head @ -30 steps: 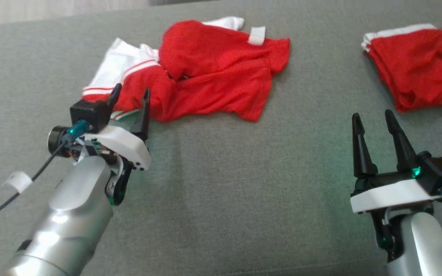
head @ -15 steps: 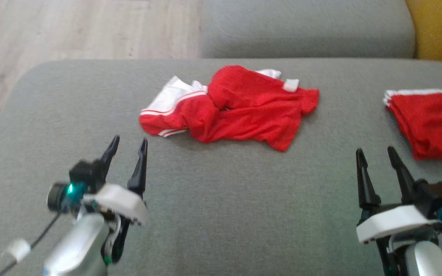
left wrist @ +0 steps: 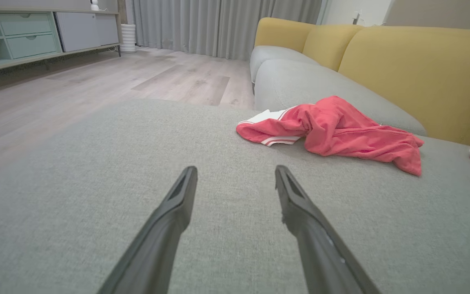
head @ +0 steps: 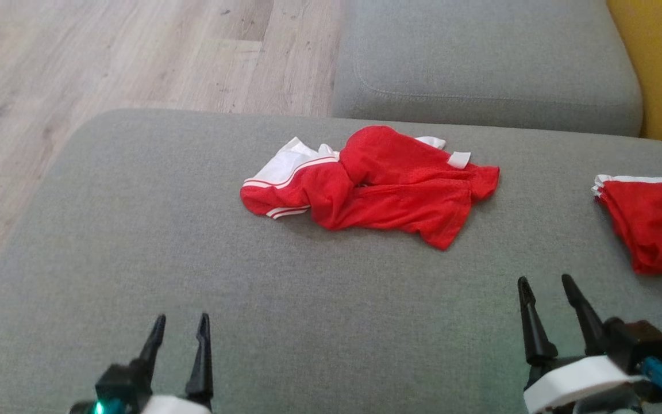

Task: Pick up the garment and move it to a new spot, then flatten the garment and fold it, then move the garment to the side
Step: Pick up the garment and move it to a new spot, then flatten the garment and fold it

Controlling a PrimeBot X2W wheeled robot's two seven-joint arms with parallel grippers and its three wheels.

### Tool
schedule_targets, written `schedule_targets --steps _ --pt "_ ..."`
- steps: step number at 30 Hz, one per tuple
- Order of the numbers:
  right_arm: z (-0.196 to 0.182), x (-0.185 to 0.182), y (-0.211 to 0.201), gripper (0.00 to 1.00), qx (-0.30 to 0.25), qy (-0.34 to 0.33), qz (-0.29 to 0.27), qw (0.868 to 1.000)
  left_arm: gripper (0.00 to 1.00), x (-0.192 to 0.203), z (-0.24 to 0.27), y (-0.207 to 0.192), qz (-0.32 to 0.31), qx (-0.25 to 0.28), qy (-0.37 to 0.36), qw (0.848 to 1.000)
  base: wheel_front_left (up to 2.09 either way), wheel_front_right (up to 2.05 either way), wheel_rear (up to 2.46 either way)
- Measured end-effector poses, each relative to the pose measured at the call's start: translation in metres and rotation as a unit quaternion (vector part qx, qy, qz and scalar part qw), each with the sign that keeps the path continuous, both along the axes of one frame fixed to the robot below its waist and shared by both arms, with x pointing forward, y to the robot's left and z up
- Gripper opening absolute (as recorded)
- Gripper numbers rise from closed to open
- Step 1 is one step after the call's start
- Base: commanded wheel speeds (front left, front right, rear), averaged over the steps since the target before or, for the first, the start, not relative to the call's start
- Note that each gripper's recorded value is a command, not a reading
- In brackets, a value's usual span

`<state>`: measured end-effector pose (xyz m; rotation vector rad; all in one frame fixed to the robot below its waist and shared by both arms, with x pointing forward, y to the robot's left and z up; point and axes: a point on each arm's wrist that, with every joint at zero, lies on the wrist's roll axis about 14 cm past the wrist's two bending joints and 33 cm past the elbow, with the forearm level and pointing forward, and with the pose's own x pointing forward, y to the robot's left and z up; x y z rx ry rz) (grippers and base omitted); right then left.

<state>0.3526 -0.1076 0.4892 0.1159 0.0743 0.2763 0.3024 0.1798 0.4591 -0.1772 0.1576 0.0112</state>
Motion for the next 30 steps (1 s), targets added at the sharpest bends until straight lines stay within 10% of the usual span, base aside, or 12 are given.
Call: schedule_targets --steps 30 --pt "-0.024 -0.012 0.003 1.0 0.0 0.031 0.005 1.0 1.0 -0.013 -0.001 -0.014 -0.01 -0.027 0.006 1.0 0.0 0.0 0.0"
